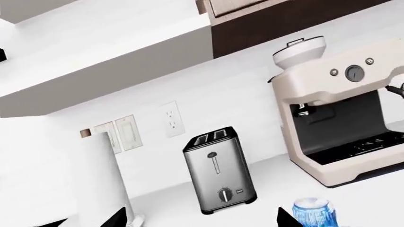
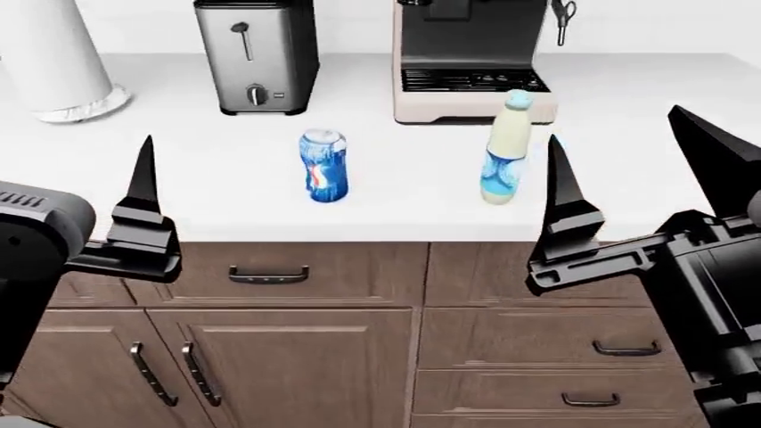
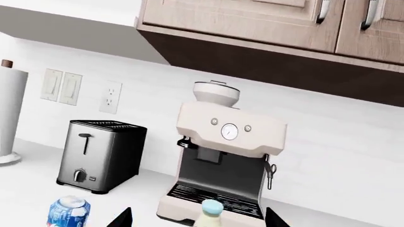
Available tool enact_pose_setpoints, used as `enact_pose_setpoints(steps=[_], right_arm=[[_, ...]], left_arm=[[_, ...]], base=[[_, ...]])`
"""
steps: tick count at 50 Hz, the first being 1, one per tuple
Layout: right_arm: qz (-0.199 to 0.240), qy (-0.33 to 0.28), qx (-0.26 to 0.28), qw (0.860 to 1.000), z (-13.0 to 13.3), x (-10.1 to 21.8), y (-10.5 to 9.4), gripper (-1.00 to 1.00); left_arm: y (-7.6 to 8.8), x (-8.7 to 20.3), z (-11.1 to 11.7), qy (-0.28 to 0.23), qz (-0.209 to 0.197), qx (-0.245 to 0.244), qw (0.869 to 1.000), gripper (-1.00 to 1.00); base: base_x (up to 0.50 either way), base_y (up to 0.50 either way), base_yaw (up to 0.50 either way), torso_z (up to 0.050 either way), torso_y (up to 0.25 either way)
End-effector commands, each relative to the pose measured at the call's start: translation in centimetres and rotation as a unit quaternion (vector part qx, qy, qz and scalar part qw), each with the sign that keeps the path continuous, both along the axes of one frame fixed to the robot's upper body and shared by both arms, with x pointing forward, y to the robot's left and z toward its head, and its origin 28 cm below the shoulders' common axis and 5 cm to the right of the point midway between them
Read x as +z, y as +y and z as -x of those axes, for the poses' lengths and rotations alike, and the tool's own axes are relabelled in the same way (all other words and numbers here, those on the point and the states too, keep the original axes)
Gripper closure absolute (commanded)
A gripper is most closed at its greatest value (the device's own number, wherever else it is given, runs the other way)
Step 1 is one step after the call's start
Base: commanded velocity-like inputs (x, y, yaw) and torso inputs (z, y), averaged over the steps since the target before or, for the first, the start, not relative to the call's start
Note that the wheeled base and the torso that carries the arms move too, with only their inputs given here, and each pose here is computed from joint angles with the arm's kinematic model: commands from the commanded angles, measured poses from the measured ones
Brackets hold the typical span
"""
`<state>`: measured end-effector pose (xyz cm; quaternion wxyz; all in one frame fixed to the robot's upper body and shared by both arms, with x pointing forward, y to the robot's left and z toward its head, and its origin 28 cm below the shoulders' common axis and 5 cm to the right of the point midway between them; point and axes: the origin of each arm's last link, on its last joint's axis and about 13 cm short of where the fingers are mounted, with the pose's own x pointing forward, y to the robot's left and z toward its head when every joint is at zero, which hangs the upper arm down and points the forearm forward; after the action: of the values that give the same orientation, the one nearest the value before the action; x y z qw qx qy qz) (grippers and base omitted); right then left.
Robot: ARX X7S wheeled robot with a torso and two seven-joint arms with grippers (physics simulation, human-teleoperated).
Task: Move the drinks to the dining counter.
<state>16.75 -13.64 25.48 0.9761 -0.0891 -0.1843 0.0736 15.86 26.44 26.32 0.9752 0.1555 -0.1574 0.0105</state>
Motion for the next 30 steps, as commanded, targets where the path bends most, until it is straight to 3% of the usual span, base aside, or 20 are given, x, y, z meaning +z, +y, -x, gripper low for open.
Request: enact_pose_setpoints(steps=[1, 6, 20, 30], right_arm=[[0.006, -0.001, -0.001, 1.0, 0.0, -0.04, 0.02, -1.0], [0.013, 0.002, -0.001, 1.0, 0.0, -0.19, 0.05, -1.0], [0.036, 0.003, 0.003, 0.999, 0.28, -0.51, 0.28, -1.0], [0.032, 0.001, 0.004, 0.999, 0.31, -0.42, 0.25, -1.0]], left_arm=[[-0.05, 0.02, 0.06, -0.001, -0.002, -0.001, 1.0, -1.0], [-0.01, 0.08, 0.19, -0.002, -0.002, 0.0, 1.0, -1.0], [0.04, -0.08, 0.14, 0.003, -0.001, -0.002, 1.0, -1.0], [0.08, -0.09, 0.19, 0.003, -0.001, -0.002, 1.0, -1.0]], base=[[0.32, -0.5, 0.0, 0.0, 0.0], [0.35, -0.43, 0.0, 0.0, 0.0], [0.04, 0.0, 0.0, 0.0, 0.0], [0.5, 0.0, 0.0, 0.0, 0.0]])
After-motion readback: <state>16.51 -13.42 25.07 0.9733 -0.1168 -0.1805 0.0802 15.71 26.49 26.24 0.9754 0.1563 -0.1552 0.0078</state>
